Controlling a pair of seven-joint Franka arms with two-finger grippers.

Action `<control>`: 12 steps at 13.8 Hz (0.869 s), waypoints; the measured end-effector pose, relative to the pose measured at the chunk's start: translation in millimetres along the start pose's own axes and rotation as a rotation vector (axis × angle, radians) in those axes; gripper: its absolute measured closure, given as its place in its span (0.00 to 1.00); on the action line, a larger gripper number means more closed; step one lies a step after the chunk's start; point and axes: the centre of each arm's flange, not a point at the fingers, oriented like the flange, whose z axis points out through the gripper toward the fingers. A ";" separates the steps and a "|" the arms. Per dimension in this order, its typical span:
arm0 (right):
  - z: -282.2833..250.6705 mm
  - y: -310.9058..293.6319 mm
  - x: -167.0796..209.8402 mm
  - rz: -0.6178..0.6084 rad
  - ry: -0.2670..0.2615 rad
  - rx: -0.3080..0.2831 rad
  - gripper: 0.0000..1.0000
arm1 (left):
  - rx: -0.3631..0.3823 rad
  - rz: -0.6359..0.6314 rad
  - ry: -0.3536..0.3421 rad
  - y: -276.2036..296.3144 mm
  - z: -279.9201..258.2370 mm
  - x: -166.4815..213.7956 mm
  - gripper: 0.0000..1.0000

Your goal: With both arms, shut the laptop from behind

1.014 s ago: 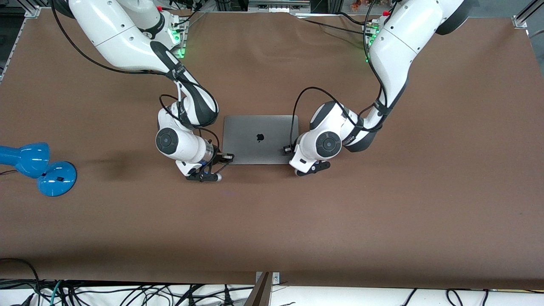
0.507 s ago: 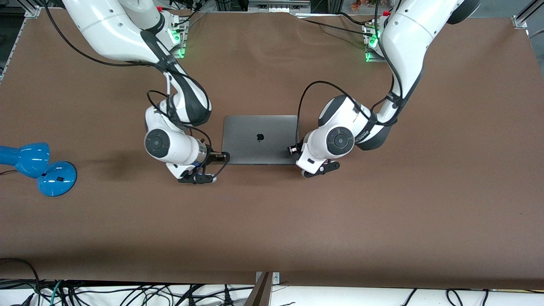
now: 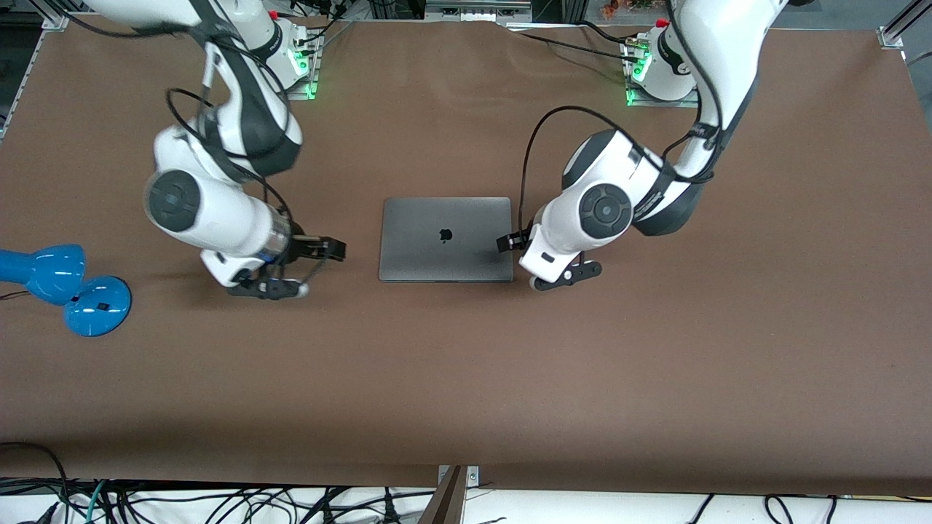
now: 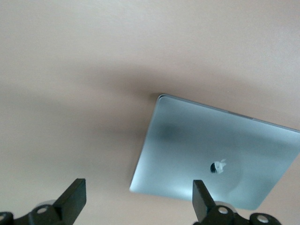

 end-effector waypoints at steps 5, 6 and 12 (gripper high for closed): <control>-106.1 76.5 -19.6 0.088 0.088 -0.090 0.00 | 0.035 0.065 0.026 -26.4 -65.8 -26.6 0.00; -118.2 85.3 -24.8 0.093 0.087 -0.109 0.00 | 0.032 0.081 0.039 -32.2 -77.5 -26.8 0.00; -157.7 132.8 -41.1 0.060 0.035 -0.136 0.00 | 0.082 0.154 0.115 -105.6 -149.0 -2.4 0.00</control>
